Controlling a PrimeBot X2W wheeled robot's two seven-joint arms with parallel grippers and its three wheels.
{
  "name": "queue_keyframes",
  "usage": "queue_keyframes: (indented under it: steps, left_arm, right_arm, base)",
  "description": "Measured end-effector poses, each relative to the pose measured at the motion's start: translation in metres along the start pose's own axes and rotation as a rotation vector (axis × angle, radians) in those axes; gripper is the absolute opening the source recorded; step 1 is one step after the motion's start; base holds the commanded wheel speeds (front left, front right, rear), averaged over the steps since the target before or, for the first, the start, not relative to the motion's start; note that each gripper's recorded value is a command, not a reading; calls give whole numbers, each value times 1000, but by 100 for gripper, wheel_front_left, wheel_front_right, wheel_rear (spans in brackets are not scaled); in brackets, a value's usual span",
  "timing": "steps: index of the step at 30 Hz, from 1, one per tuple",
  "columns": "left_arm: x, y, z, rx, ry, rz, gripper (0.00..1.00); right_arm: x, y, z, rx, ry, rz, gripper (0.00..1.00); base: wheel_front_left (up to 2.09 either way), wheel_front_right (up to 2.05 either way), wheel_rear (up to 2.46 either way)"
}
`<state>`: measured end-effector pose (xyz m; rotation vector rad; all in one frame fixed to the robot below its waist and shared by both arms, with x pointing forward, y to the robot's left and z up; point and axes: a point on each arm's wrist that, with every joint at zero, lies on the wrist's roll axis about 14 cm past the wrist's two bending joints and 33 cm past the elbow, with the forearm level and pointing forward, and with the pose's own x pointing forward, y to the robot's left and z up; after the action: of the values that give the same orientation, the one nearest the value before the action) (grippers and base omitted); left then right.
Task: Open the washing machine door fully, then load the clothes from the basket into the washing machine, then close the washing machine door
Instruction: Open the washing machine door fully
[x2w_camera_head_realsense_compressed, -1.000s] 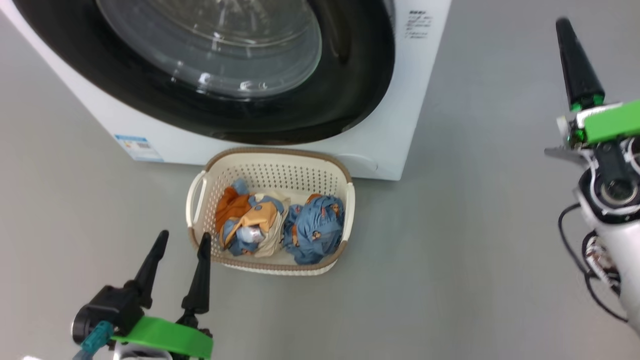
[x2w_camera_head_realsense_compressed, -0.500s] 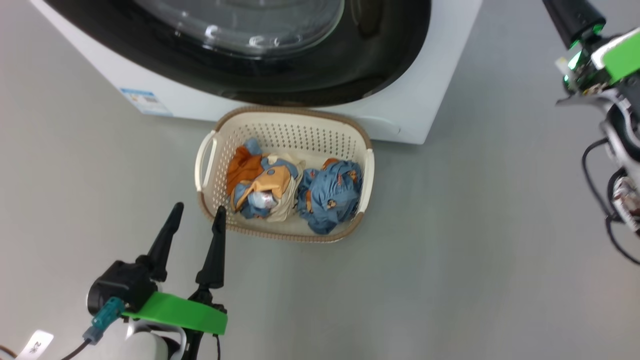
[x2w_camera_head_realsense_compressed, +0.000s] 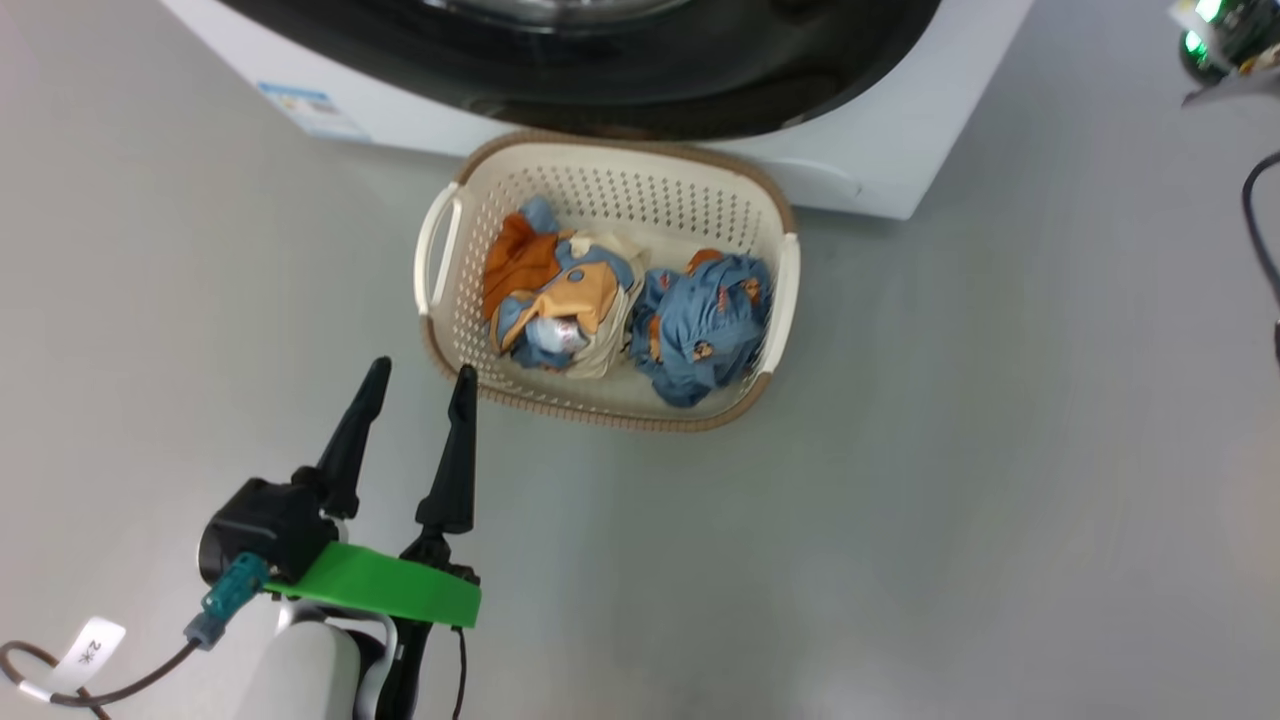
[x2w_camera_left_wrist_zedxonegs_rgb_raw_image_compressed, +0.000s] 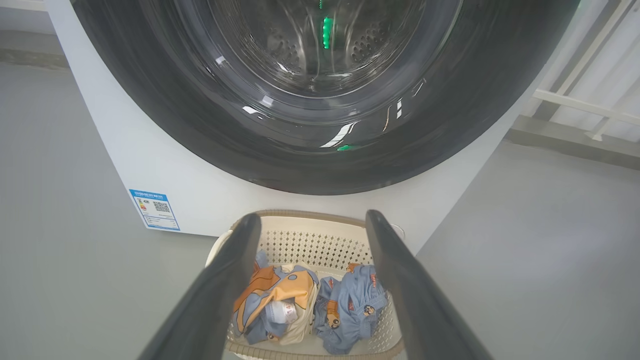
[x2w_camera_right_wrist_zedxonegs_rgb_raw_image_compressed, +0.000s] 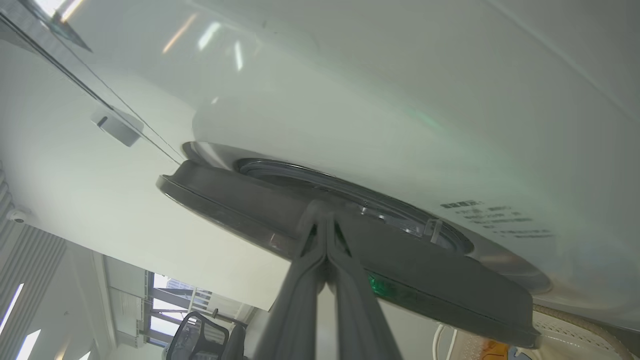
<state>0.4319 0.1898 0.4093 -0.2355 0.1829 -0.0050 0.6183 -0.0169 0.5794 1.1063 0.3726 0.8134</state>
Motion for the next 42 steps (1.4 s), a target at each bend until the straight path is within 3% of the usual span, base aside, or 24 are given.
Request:
queue_keyframes:
  steps: [18, 42]
  left_arm:
    - [11, 18, -15, -8, 38, 48, 100]
    - [1, 13, 10, -22, -24, 42, 100]
  right_arm:
    - [48, -33, -25, -3, 128, 9, 0]
    - [46, -5, -51, -47, 228, 24, 0]
  base:
    - [0, 0, 0]
    - [0, 0, 0]
